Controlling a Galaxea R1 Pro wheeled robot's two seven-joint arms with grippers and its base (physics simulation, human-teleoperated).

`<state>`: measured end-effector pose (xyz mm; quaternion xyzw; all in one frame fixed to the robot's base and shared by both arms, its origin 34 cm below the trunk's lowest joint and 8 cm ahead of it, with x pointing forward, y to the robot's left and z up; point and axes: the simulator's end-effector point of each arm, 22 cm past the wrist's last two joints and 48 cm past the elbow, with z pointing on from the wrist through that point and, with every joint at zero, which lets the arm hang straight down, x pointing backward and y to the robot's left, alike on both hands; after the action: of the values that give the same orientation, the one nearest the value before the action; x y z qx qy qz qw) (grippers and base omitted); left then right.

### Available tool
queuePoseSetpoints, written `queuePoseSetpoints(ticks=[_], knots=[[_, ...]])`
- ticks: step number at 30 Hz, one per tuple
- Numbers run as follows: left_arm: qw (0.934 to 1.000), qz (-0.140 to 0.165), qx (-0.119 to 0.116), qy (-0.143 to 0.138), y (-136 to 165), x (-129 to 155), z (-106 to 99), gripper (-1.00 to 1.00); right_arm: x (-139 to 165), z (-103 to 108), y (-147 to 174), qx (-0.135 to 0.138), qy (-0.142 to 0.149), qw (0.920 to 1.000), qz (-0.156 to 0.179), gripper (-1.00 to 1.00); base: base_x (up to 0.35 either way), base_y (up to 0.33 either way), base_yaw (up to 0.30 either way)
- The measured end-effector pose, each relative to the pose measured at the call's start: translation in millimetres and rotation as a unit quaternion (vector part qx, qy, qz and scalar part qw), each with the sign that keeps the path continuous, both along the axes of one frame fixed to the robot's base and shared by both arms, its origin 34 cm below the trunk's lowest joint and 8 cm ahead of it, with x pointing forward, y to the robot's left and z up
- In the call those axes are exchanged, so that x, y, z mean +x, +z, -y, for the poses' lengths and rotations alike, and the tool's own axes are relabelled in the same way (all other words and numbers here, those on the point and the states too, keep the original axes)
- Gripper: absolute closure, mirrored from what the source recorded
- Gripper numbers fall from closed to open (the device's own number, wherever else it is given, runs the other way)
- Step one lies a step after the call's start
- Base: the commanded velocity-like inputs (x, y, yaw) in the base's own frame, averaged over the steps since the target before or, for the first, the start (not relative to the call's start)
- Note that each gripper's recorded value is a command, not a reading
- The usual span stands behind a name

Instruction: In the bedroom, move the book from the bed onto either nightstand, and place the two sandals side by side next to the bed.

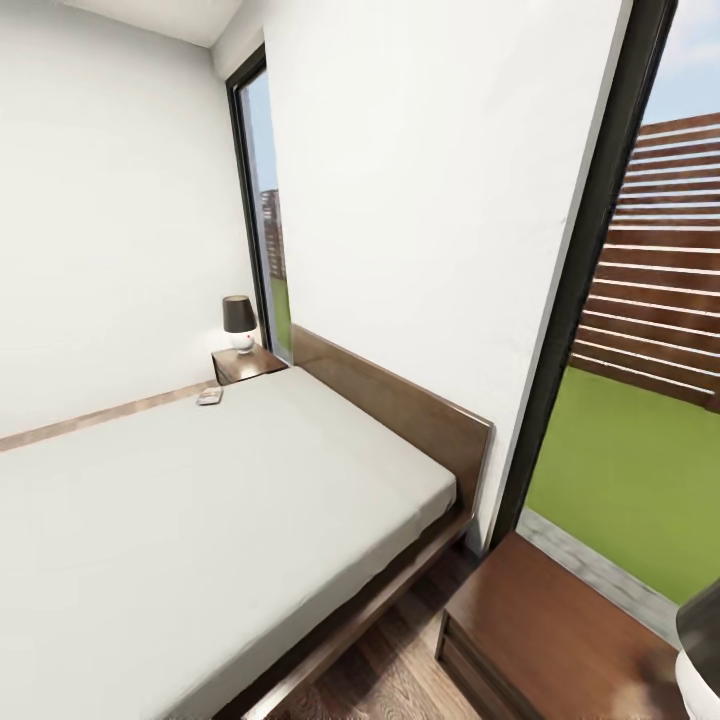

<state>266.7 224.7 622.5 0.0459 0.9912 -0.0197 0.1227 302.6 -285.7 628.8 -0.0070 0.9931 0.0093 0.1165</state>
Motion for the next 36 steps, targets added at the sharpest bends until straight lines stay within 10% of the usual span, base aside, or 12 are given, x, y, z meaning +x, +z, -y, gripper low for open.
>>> queuePoseSetpoints(ticks=[36], knots=[[1.0, -0.002, 0.001, 0.0, -0.6, -1.5, -0.2, 1.0, -1.1, -1.2, -0.6, 0.001, 0.0, 1.0, -0.002, 1.0, -0.087, -0.008, 0.06]])
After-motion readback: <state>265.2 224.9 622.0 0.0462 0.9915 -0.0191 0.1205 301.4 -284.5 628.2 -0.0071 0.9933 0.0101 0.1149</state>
